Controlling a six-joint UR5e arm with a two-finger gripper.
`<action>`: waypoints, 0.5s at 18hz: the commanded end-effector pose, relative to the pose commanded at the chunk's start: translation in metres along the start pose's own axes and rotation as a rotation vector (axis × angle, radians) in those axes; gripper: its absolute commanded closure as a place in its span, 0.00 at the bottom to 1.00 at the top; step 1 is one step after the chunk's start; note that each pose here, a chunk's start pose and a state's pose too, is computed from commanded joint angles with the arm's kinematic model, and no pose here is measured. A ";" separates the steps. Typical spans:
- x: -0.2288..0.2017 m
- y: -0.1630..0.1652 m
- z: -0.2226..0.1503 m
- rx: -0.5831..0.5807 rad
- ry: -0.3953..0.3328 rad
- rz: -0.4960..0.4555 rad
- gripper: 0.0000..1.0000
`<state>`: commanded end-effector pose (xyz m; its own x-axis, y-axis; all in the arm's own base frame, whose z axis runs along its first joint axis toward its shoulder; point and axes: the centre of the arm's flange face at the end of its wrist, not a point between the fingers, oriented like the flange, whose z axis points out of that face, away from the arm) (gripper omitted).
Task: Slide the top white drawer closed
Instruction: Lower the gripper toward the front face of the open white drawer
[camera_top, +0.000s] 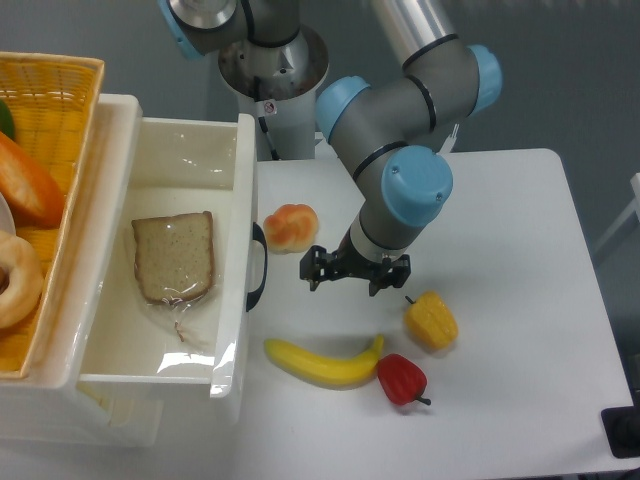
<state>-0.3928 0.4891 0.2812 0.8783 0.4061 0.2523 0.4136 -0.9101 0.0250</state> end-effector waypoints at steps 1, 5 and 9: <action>0.001 0.000 0.001 -0.002 0.001 0.001 0.00; 0.006 -0.002 0.004 -0.007 0.004 0.009 0.00; 0.012 -0.004 0.006 -0.002 0.021 0.016 0.00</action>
<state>-0.3828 0.4980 0.2785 0.8797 0.3896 0.2726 0.3990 -0.9167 0.0224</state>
